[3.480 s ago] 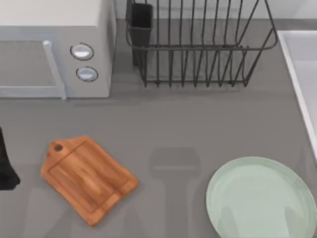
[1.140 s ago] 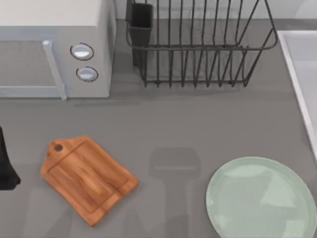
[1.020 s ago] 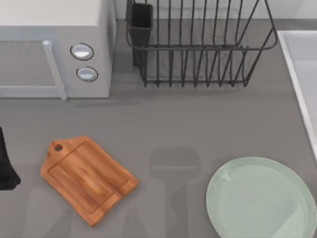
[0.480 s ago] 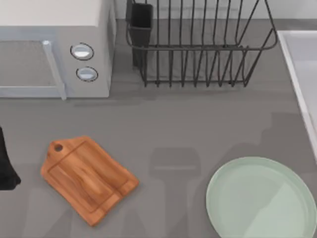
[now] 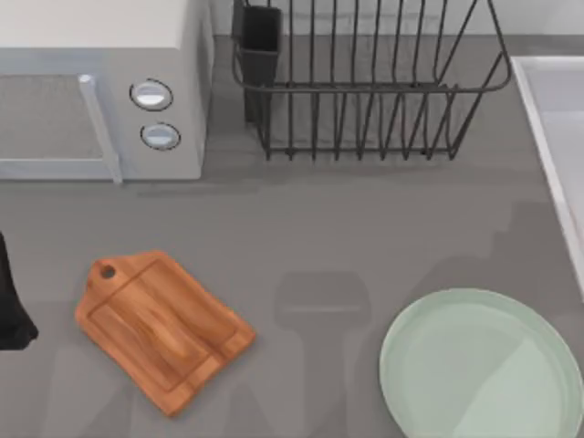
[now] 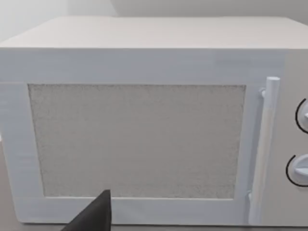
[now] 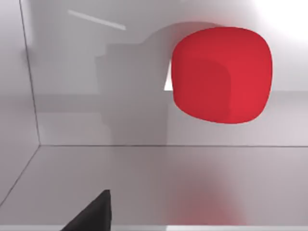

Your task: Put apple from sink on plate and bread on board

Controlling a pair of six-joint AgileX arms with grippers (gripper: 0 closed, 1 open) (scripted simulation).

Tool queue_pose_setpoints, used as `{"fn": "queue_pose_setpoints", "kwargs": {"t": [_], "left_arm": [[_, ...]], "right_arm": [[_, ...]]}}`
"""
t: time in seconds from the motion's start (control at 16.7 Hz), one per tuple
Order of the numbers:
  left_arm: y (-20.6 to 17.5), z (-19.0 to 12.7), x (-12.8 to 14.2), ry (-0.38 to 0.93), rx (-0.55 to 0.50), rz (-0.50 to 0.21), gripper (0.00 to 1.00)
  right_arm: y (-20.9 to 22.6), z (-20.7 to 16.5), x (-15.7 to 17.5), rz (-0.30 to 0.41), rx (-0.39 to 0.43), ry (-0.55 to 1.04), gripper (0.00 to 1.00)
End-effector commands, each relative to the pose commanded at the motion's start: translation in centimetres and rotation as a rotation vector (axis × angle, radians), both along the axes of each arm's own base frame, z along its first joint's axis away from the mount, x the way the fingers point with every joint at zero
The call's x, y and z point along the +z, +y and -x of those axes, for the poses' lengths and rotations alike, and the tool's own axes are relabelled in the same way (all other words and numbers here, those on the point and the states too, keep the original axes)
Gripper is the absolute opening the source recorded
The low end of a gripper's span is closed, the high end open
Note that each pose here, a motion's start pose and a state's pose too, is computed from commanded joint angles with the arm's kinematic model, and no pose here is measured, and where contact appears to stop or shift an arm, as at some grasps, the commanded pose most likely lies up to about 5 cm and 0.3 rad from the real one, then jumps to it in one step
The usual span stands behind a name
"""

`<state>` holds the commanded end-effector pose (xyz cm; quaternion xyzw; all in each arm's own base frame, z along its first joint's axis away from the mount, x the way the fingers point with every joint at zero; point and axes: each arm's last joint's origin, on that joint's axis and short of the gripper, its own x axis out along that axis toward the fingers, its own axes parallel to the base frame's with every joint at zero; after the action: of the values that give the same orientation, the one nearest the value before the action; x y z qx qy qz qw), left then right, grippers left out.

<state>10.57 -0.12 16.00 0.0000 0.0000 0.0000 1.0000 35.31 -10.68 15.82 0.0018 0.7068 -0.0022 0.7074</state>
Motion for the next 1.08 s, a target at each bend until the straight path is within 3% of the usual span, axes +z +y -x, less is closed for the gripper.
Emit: {"fn": "queue_pose_setpoints", "kwargs": {"t": [0.18,0.66,1.02,1.08], "left_arm": [[0.0,0.0,0.0,0.0,0.0,0.0,1.0],[0.0,0.0,0.0,0.0,0.0,0.0,1.0],[0.0,0.0,0.0,0.0,0.0,0.0,1.0],[0.0,0.0,0.0,0.0,0.0,0.0,1.0]], "right_arm": [[-0.1,-0.4,-2.4,-0.003,-0.001,0.009,1.0],[-0.3,-0.3,-13.9,0.003,-0.004,-0.009,1.0],[-0.2,0.0,-15.2,-0.001,-0.004,0.001,1.0],[-0.2,0.0,-15.2,-0.001,-0.004,0.001,0.92]]}}
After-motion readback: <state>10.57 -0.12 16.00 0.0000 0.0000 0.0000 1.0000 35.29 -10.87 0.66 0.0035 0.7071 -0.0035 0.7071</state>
